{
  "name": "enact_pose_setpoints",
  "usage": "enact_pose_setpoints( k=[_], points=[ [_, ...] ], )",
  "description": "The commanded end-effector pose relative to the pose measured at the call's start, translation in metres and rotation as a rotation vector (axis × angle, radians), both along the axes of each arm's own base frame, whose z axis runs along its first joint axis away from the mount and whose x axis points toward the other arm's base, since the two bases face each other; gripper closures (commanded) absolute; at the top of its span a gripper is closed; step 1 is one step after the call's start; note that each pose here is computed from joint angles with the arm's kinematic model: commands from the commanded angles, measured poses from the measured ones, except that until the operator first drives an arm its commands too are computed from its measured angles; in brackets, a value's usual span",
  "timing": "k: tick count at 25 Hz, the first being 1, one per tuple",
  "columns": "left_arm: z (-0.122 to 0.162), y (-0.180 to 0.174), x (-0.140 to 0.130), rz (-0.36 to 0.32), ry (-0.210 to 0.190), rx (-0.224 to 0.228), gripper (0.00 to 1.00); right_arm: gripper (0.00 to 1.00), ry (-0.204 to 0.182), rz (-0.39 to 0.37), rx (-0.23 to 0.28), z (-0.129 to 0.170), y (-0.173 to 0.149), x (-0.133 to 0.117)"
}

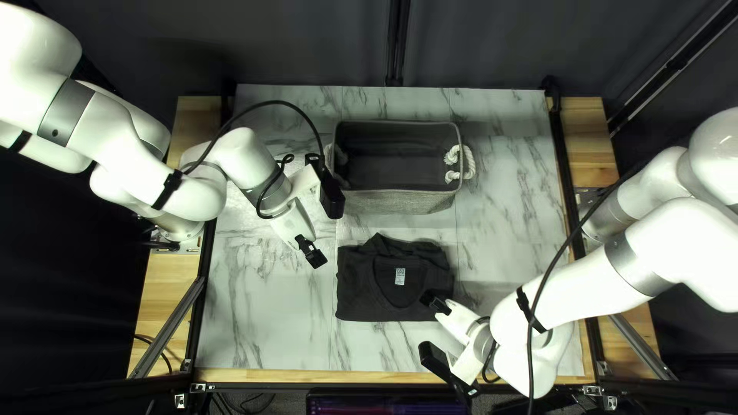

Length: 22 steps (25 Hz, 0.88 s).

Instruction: Pick up a folded sweatshirt and place it into a fabric basket

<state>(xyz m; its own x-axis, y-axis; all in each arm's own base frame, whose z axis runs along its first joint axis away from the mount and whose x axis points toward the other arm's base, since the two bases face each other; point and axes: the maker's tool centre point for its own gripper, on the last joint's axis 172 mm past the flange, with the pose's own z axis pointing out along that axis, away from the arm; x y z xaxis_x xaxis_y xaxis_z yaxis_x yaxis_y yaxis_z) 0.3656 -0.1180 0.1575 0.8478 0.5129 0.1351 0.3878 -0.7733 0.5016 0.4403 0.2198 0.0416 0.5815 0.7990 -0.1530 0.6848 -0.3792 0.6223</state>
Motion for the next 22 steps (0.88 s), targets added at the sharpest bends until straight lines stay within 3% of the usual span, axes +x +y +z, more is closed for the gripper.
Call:
enact_pose_setpoints(
  k=[1, 2, 4, 7, 8, 9, 10, 11, 12, 14, 15, 22],
  points=[
    [0.000, 0.000, 0.000, 0.000, 0.000, 0.000, 0.00, 0.06, -0.008, 0.006, 0.005, 0.003, -0.002, -0.002],
    [0.000, 0.000, 0.000, 0.000, 0.000, 0.000, 0.00, 0.25, -0.010, 0.007, 0.007, 0.003, -0.002, -0.002],
    [0.000, 0.000, 0.000, 0.000, 0.000, 0.000, 0.00, 0.17, -0.008, 0.008, 0.010, 0.002, -0.002, -0.001],
    [0.000, 0.000, 0.000, 0.000, 0.000, 0.000, 0.00, 0.21, 0.001, 0.015, 0.017, -0.001, -0.001, 0.003],
    [0.000, 0.000, 0.000, 0.000, 0.000, 0.000, 0.00, 0.51, 0.002, 0.016, 0.018, -0.001, -0.001, 0.003],
    [0.000, 0.000, 0.000, 0.000, 0.000, 0.000, 0.00, 0.62, 0.007, 0.016, 0.020, -0.003, -0.001, 0.004],
    [0.000, 0.000, 0.000, 0.000, 0.000, 0.000, 0.00, 0.56, 0.011, 0.018, 0.023, -0.004, -0.001, 0.005],
    [0.000, 0.000, 0.000, 0.000, 0.000, 0.000, 0.00, 0.86, 0.014, 0.018, 0.025, -0.005, -0.001, 0.005],
    [0.000, 0.000, 0.000, 0.000, 0.000, 0.000, 0.00, 0.92, 0.015, 0.019, 0.026, -0.005, -0.001, 0.005],
    [0.000, 0.000, 0.000, 0.000, 0.000, 0.000, 0.00, 0.94, 0.014, 0.021, 0.028, -0.004, -0.001, 0.004],
    [0.000, 0.000, 0.000, 0.000, 0.000, 0.000, 0.00, 1.00, 0.012, 0.022, 0.026, -0.001, -0.001, 0.005],
    [0.000, 0.000, 0.000, 0.000, 0.000, 0.000, 0.00, 1.00, 0.003, 0.025, 0.012, 0.010, 0.004, -0.002]
  ],
)
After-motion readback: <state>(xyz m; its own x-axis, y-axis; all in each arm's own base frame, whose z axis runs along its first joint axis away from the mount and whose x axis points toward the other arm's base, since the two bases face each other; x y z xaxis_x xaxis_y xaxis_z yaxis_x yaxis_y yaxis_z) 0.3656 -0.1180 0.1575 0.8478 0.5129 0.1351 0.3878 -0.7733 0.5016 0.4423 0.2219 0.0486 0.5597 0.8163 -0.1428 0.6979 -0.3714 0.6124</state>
